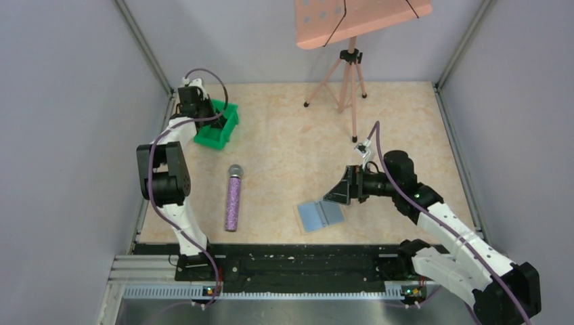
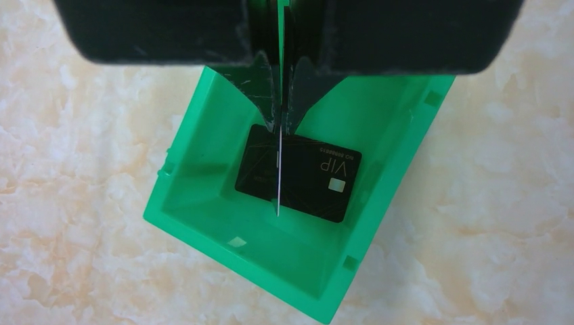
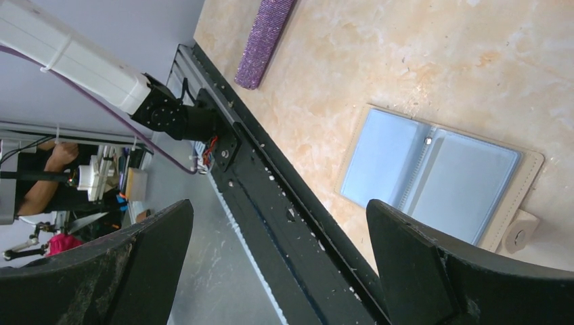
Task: Take the credit cards out of the card holder
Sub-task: Place the credit card in the storage box.
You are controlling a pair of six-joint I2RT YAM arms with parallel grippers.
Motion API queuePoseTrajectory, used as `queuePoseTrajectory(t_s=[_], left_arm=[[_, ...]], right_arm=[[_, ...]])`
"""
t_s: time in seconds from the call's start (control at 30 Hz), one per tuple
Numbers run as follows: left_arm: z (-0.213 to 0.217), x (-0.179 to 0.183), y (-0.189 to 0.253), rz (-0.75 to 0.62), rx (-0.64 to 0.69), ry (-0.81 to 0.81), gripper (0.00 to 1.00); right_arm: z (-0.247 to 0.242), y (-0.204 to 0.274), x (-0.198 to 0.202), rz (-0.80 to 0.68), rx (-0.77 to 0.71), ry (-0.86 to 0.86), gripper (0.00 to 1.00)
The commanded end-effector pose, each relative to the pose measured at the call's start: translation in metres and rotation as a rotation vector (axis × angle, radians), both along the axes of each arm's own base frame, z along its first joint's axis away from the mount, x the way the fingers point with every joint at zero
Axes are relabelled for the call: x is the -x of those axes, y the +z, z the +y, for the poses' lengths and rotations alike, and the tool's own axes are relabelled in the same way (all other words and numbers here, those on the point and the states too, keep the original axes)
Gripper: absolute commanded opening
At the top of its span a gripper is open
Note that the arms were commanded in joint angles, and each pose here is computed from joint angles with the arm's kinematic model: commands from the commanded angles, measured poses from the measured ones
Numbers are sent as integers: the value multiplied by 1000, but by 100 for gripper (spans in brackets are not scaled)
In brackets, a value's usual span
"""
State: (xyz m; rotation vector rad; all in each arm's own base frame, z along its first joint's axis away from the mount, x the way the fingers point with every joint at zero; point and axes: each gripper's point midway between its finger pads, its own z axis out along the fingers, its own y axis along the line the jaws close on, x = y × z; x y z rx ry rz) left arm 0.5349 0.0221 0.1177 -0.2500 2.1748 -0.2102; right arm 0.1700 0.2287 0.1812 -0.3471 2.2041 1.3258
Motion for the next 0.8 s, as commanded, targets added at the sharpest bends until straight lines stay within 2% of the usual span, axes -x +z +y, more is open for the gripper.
queuePoseTrajectory(t_s=[0.0, 0.13, 0.27, 0.53, 0.77], left_arm=[[6, -21, 14, -79, -21, -14, 0], [8, -24, 6, -64, -18, -12, 0], [10, -26, 1, -51, -22, -3, 4], [19, -29, 1, -37, -53, 38, 23], [18, -32, 17, -51, -39, 39, 30]], right_arm=[[2, 24, -12, -82, -23, -8, 99], [2, 23, -13, -79, -18, -7, 99], [3, 23, -15, -77, -17, -7, 99], [4, 29, -16, -83, -23, -8, 99], [2, 27, -18, -65, -12, -32, 98]])
